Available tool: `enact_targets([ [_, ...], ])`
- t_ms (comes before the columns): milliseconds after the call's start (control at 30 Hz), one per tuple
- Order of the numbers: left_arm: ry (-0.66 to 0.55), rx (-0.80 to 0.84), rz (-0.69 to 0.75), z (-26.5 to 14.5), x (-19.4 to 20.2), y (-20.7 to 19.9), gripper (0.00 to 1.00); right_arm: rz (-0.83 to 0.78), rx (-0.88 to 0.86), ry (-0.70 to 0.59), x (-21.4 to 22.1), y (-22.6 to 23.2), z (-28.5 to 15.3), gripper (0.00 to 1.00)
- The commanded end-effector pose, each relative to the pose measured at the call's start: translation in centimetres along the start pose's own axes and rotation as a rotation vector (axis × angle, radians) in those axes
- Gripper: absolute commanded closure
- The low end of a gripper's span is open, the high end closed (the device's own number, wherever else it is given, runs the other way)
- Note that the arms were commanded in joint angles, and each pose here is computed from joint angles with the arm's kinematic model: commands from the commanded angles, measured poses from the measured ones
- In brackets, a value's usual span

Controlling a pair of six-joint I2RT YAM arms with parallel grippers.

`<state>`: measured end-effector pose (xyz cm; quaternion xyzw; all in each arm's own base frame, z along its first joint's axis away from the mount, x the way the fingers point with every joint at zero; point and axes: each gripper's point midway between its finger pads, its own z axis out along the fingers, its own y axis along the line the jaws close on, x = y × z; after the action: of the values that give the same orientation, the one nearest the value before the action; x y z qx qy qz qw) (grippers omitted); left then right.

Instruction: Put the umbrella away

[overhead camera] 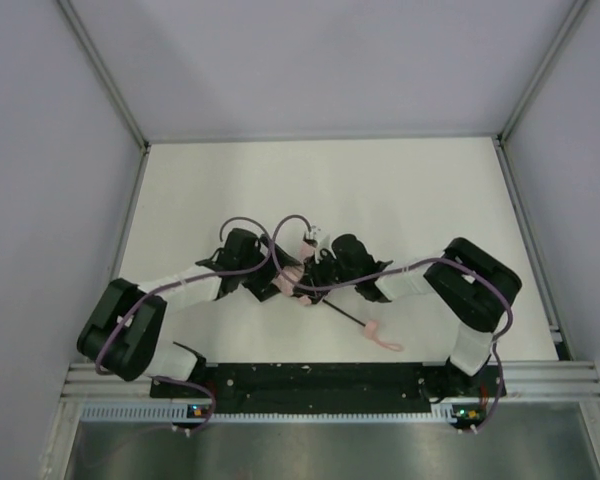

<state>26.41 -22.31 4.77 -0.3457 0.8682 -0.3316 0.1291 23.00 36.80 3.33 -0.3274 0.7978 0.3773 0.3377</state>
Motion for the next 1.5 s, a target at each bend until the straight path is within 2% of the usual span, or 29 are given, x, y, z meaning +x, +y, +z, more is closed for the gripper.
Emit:
enact_targets([
  [0, -0.080, 0.102, 0.090, -0.5, -0.8, 0.3, 0.02, 0.286, -0.091, 0.315, 9.1, 0.4, -1.6, 1.00],
  [100, -0.084, 0.081, 0.090, -0.3, -0.6, 1.7, 0.02, 0.395, -0.148, 0.288, 8.1, 0.7, -1.5, 1.00],
  [267, -0.081, 0.016, 0.063, 0.5, -0.4, 3.7, 0.02, 0.574, -0.262, 0.342, 8.0, 1.6, -1.0, 1.00],
  [400, -0.036, -0.068, 0.039, 1.3, 0.5, 5.4, 0.10, 0.800, -0.349, 0.316, 7.5, 1.5, -0.9, 1.00],
  [467, -0.025, -0.134, 0.025, 1.4, 1.0, 6.5, 0.12, 0.863, -0.381, 0.299, 7.2, 1.3, -0.8, 1.00],
  [600, -0.018, -0.227, -0.001, 2.0, 1.2, 8.3, 0.15, 0.935, -0.446, 0.308, 6.9, 1.5, -0.4, 1.00],
  [700, -0.032, -0.283, 0.028, 2.4, 0.6, 8.6, 0.24, 0.955, -0.470, 0.327, 6.7, 1.6, -0.5, 1.00],
  [867, -0.058, -0.323, 0.045, 2.5, -0.6, 9.2, 0.23, 0.958, -0.486, 0.355, 6.5, 1.6, -0.9, 1.00],
  [900, -0.051, -0.331, 0.046, 2.6, -0.6, 9.3, 0.25, 0.960, -0.491, 0.358, 6.4, 1.6, -0.9, 1.00],
  [967, -0.055, -0.342, 0.056, 2.6, -1.1, 9.3, 0.39, 0.956, -0.502, 0.361, 6.2, 1.6, -1.0, 1.00],
  [1033, -0.067, -0.363, 0.074, 2.6, -1.7, 9.5, 0.45, 0.954, -0.507, 0.367, 6.2, 1.7, -1.1, 1.00],
  [1067, -0.067, -0.368, 0.085, 2.6, -1.9, 9.6, 0.51, 0.950, -0.510, 0.367, 6.2, 1.6, -1.1, 1.00],
  [1167, -0.071, -0.391, 0.105, 2.6, -2.4, 9.7, 0.83, 0.943, -0.495, 0.351, 6.0, 1.3, -1.2, 1.00],
  [1267, -0.052, -0.384, 0.101, 2.7, -2.0, 9.5, 0.98, 0.892, -0.471, 0.287, 4.3, 0.9, -1.3, 1.00],
  [1333, -0.035, -0.386, 0.097, 2.6, -1.6, 9.4, 1.00, 0.820, -0.415, 0.228, 2.9, 0.4, -1.5, 0.93],
  [1367, -0.032, -0.388, 0.092, 2.5, -1.5, 9.3, 1.00, 0.783, -0.375, 0.206, 2.1, 0.1, -1.6, 0.85],
  [1400, -0.028, -0.387, 0.091, 2.3, -1.4, 9.3, 1.00, 0.739, -0.329, 0.190, 1.6, -0.3, -1.7, 0.73],
  [1467, -0.035, -0.395, 0.065, 2.0, -1.3, 9.3, 1.00, 0.658, -0.228, 0.160, 0.2, -1.1, -2.4, 0.59],
])
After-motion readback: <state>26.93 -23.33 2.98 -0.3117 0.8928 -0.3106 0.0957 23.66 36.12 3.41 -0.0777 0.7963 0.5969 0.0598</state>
